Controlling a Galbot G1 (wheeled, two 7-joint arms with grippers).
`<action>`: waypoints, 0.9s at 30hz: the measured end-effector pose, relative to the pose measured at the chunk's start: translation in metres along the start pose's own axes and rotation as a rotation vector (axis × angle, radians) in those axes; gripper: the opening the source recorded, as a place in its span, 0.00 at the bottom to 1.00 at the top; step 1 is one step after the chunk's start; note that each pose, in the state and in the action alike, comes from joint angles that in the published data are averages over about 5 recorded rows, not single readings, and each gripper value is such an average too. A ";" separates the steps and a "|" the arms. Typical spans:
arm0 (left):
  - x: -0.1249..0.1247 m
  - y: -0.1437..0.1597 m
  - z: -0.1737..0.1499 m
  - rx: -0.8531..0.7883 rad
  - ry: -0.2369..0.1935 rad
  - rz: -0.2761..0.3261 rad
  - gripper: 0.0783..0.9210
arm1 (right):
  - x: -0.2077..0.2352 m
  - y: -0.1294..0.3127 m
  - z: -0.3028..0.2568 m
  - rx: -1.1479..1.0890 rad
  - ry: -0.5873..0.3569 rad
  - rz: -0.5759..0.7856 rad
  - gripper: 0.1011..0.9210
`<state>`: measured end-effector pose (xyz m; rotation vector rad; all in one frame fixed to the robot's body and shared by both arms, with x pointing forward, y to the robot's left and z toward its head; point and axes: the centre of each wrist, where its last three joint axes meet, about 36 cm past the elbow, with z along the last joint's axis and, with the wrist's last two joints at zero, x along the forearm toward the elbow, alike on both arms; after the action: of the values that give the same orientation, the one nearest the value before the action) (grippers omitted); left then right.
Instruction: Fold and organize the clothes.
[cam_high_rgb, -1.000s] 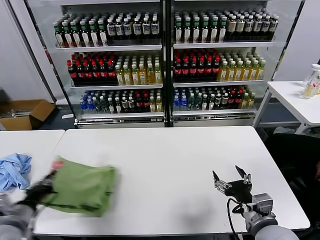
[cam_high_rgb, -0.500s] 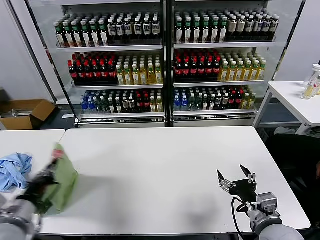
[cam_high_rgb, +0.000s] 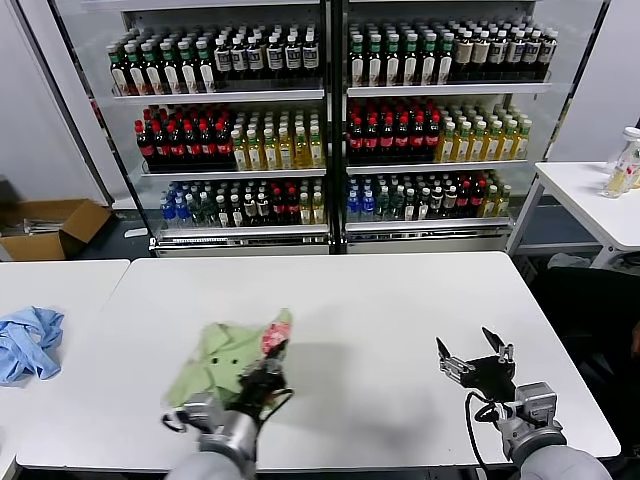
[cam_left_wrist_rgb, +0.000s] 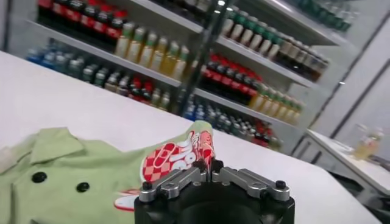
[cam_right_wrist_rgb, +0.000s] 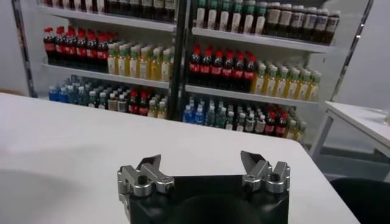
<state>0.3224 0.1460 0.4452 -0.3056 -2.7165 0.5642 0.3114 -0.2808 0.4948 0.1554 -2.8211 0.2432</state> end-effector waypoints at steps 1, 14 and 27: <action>-0.003 -0.006 0.003 -0.003 -0.002 0.006 0.02 | 0.000 -0.001 -0.001 0.001 -0.002 0.001 0.88; -0.031 -0.039 -0.001 -0.009 -0.077 0.068 0.40 | -0.009 -0.006 -0.006 -0.005 -0.016 0.001 0.88; -0.006 0.030 -0.029 -0.210 -0.215 -0.013 0.83 | -0.032 0.040 0.002 -0.121 0.056 -0.159 0.88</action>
<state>0.3429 0.1811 0.4553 -0.2943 -2.9902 0.3238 0.3355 -0.2396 0.4776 0.3383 -2.7404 0.0409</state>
